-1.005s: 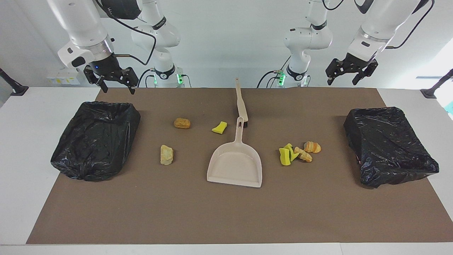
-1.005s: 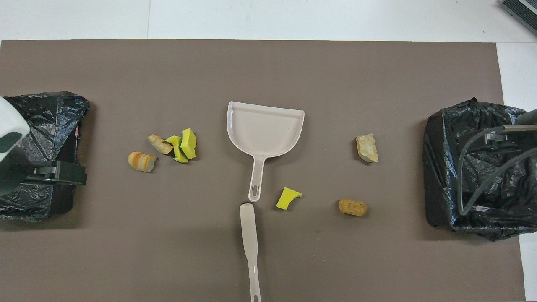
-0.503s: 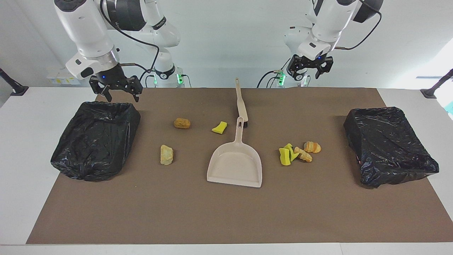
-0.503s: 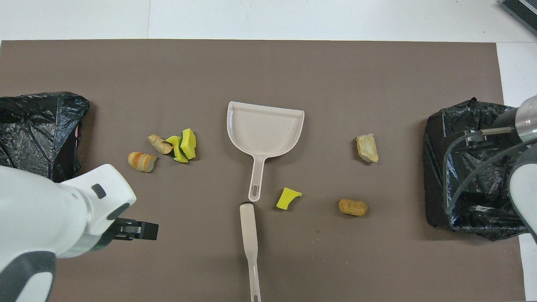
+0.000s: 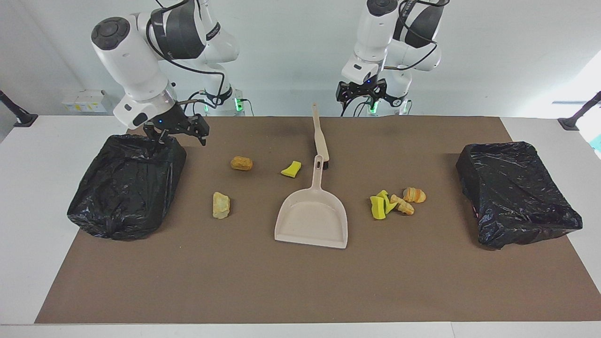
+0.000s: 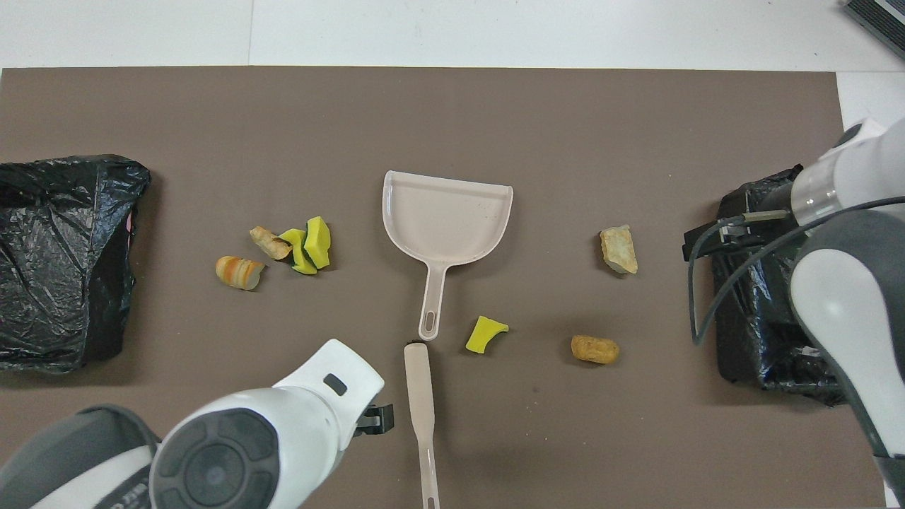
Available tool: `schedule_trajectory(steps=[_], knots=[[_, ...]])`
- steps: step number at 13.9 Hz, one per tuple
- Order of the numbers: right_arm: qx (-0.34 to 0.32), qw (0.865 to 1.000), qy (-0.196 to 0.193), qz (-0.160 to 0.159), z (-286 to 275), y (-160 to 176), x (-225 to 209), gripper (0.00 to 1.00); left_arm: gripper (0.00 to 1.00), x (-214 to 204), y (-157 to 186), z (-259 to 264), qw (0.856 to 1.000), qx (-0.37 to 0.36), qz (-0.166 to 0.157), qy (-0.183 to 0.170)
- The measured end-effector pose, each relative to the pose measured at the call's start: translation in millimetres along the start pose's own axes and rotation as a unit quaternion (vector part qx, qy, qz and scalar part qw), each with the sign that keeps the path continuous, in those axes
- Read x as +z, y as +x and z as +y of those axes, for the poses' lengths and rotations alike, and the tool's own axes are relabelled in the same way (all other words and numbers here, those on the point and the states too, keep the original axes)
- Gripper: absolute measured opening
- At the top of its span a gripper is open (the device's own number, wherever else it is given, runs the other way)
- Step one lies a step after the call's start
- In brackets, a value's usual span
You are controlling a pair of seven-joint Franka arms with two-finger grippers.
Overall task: Sweep and dump trash in bin
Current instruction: 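Reach the left gripper to the brush while the right gripper reaches the dustpan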
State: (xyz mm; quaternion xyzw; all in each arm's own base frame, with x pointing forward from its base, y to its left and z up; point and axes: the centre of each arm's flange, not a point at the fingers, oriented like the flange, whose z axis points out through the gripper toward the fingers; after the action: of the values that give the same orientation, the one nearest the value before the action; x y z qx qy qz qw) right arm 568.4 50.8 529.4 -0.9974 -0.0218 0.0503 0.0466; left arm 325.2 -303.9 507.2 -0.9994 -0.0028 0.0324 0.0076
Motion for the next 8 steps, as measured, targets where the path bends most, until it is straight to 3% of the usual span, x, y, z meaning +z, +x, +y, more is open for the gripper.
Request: schedule_trajectory(steps=[5, 8], knots=[[0.012, 0.999, -0.009, -0.032, -84, 33, 61, 1.00, 1.00, 86, -68, 68, 1.000, 0.008, 0.012, -0.006], [0.041, 0.999, -0.014, -0.034, -122, 43, 91, 1.00, 1.00, 139, -102, 97, 1.000, 0.021, 0.014, -0.005]])
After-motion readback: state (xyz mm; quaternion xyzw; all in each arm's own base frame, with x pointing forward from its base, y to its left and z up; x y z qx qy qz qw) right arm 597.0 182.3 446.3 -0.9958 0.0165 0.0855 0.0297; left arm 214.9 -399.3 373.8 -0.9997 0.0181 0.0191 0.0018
